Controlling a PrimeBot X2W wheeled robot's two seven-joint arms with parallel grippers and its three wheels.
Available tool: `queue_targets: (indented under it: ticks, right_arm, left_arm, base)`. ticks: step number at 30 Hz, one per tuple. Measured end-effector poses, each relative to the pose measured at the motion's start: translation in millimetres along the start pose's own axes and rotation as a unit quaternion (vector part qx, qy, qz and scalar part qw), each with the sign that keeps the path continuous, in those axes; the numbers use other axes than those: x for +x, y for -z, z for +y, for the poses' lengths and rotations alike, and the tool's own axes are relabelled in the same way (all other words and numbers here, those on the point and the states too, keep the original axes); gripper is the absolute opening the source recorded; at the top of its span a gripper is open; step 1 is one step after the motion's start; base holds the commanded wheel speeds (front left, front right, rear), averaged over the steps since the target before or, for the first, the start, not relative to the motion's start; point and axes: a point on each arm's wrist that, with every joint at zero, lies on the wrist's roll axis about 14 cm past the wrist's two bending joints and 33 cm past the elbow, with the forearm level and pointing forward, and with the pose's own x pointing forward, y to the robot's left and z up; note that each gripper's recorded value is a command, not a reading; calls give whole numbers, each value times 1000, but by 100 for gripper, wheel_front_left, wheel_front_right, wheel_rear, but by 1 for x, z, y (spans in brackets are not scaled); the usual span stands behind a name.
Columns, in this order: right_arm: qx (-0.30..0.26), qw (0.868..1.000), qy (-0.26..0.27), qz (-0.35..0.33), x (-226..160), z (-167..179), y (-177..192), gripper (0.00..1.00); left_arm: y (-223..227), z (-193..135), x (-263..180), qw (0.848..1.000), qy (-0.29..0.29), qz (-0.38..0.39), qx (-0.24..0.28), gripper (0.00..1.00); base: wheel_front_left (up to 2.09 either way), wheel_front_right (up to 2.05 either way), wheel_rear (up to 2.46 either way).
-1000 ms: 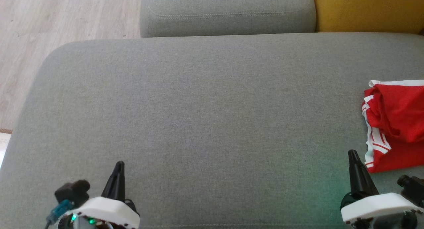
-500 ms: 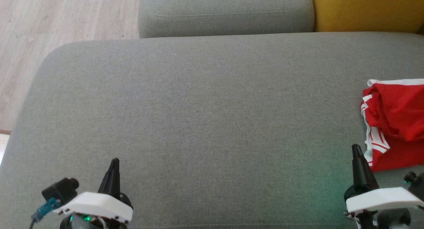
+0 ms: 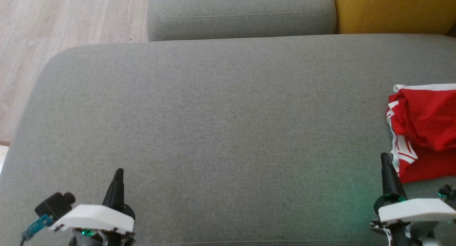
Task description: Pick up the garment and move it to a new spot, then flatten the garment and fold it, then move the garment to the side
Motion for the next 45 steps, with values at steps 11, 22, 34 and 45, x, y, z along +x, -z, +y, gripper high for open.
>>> queue_targets:
  ticks: [11,22,34,45]
  right_arm:
    - [63,998,6,-6,1,-4,-3,0]
    - [124,992,2,-19,7,-3,-11,0]
    - [191,981,5,-27,8,-8,-15,0]
    - [252,967,0,-38,13,-7,-22,0]
  left_arm:
    - [-4,-2,5,998,4,2,-68,0]
    - [-9,-5,10,991,12,4,-136,0]
    - [-16,-8,15,977,23,-1,-211,0]
    - [-21,-12,17,960,36,-2,-279,0]
  base:
    - [0,0,0]
    - [0,0,0]
    - [0,0,0]
    - [0,0,0]
